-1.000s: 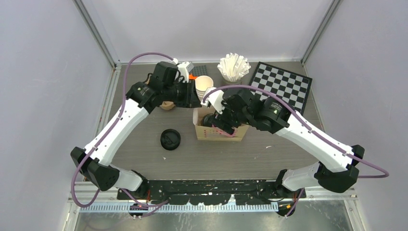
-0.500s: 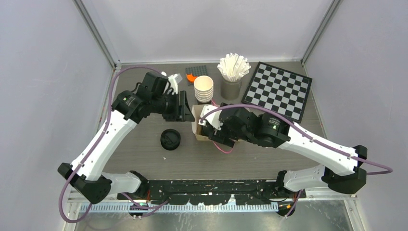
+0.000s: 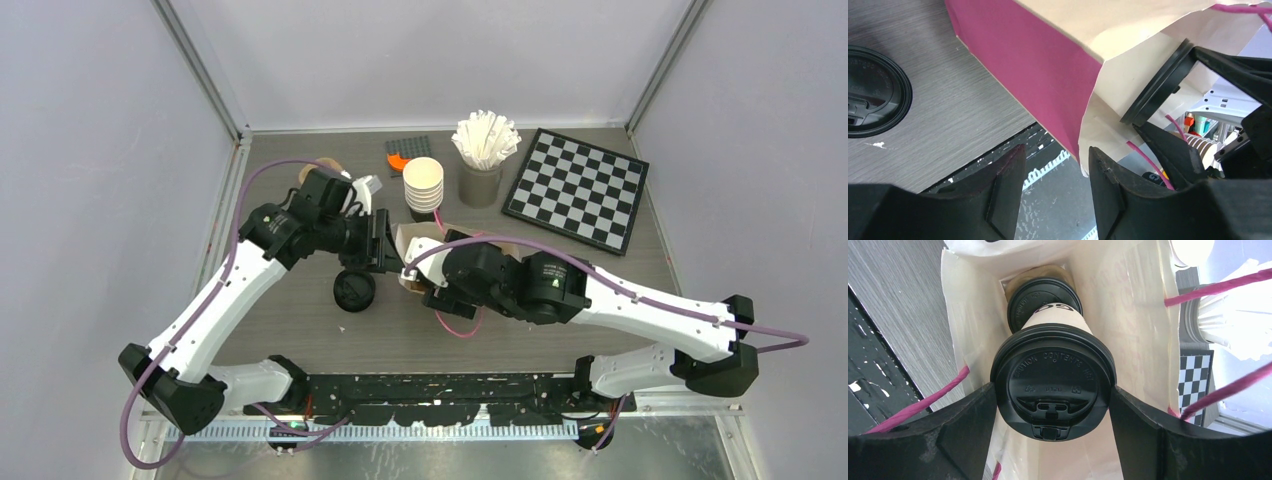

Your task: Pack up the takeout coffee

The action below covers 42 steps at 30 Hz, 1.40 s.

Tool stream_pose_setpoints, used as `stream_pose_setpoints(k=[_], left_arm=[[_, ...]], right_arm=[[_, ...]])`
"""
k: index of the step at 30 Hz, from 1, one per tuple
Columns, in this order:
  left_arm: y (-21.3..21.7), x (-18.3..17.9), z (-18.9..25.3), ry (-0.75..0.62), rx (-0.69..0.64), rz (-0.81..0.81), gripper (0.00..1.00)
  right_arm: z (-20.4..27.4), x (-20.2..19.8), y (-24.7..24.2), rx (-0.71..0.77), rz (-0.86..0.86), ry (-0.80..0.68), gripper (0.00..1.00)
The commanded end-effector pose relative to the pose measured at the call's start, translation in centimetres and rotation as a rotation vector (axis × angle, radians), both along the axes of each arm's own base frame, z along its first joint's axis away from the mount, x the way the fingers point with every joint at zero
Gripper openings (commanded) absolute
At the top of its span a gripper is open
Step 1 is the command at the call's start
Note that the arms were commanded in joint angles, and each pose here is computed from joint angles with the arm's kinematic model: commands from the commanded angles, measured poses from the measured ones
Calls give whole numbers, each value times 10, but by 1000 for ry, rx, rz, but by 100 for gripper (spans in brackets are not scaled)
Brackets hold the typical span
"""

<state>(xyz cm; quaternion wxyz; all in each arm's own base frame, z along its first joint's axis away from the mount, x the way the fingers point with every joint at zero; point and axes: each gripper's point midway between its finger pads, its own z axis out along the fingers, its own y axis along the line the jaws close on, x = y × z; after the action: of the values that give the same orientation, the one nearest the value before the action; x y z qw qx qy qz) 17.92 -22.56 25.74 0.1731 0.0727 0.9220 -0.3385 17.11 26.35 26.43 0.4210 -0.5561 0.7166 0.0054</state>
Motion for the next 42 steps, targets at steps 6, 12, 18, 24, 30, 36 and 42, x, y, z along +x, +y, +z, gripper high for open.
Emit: stream_pose_setpoints(k=[6, 12, 18, 24, 30, 36, 42], left_arm=[[-10, 15, 22, -142, -74, -37, 48], [-9, 19, 18, -140, -22, -65, 46], [-7, 9, 17, -156, 12, -125, 31], [-5, -4, 14, -193, -3, -186, 13], [-9, -4, 24, -313, -59, -229, 1], [-15, 9, 38, -476, -96, -263, 0], [-24, 24, 45, -609, -122, -291, 0]], right_arm=[[15, 0, 2, 81, -28, -38, 69], [12, -3, 0, 87, -43, -31, 68], [15, -8, -3, 108, -55, -39, 68], [36, 1, -7, 144, -99, -97, 69], [39, -2, -1, 178, -71, -91, 69], [40, -4, 4, 186, -31, -88, 69], [42, 8, 0, 149, -66, -162, 69]])
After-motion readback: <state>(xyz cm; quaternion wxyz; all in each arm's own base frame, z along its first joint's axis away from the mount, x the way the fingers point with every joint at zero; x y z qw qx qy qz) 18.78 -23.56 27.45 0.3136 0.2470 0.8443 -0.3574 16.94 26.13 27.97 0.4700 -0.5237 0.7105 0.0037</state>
